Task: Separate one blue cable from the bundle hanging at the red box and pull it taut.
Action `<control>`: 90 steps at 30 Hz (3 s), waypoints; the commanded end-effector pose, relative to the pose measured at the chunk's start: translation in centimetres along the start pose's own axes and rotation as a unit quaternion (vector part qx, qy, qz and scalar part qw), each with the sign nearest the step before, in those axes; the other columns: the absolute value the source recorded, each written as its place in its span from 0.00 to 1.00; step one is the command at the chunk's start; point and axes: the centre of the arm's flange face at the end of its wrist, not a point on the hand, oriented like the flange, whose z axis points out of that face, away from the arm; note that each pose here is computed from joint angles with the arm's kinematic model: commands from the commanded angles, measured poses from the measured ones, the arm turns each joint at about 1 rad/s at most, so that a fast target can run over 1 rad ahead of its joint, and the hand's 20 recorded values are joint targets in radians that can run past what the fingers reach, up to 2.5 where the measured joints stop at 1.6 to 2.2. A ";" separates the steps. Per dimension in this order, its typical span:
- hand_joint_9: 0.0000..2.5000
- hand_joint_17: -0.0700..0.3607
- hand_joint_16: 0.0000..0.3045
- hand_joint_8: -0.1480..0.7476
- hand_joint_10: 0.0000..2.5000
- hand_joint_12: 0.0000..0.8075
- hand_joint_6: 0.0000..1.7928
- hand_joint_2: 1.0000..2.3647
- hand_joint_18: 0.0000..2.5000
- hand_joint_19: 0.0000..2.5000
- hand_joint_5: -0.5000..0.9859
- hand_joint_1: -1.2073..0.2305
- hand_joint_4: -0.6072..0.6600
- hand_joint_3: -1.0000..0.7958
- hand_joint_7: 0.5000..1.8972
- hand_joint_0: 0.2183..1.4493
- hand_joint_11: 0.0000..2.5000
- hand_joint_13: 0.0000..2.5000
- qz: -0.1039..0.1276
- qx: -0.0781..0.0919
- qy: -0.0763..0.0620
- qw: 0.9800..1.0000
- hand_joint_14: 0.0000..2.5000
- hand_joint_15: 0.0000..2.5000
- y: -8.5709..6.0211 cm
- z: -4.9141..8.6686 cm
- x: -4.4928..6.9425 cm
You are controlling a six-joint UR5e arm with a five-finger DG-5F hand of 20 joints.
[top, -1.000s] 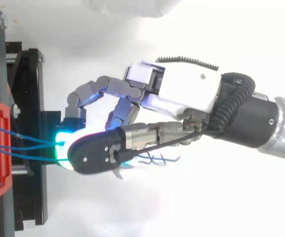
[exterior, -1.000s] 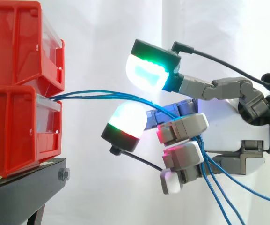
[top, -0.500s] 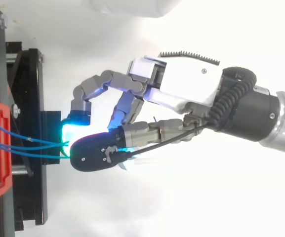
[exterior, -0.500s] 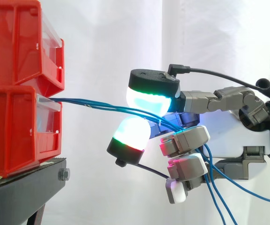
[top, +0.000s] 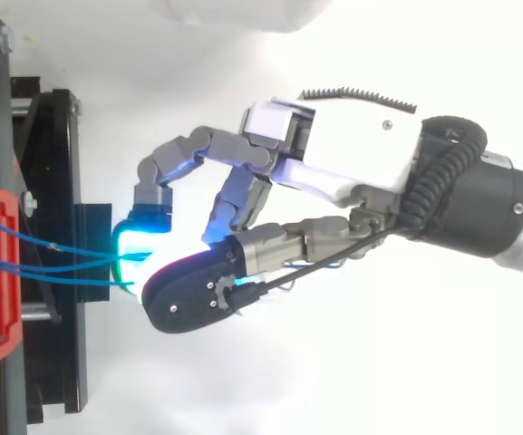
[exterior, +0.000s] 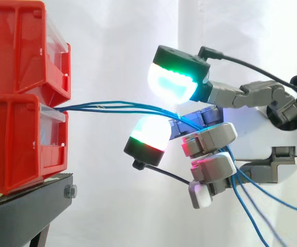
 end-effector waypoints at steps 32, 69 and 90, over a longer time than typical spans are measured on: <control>0.54 0.40 0.15 0.51 0.02 0.50 0.47 0.01 0.42 0.25 0.20 0.36 0.62 0.44 0.39 0.35 0.71 0.54 -0.003 0.006 -0.007 1.000 0.01 0.38 0.4 -0.1 -1.0; 0.52 0.35 0.12 0.54 0.01 0.49 0.49 0.00 0.38 0.22 0.19 0.21 0.62 0.28 0.43 0.51 0.73 0.51 0.004 0.006 -0.013 1.000 0.01 0.37 1.9 -0.5 -0.3; 0.49 0.37 0.13 0.53 0.00 0.50 0.47 0.00 0.38 0.23 0.19 0.29 0.64 0.28 0.41 0.31 0.67 0.48 0.006 0.005 -0.014 1.000 0.01 0.34 1.9 -0.5 -0.3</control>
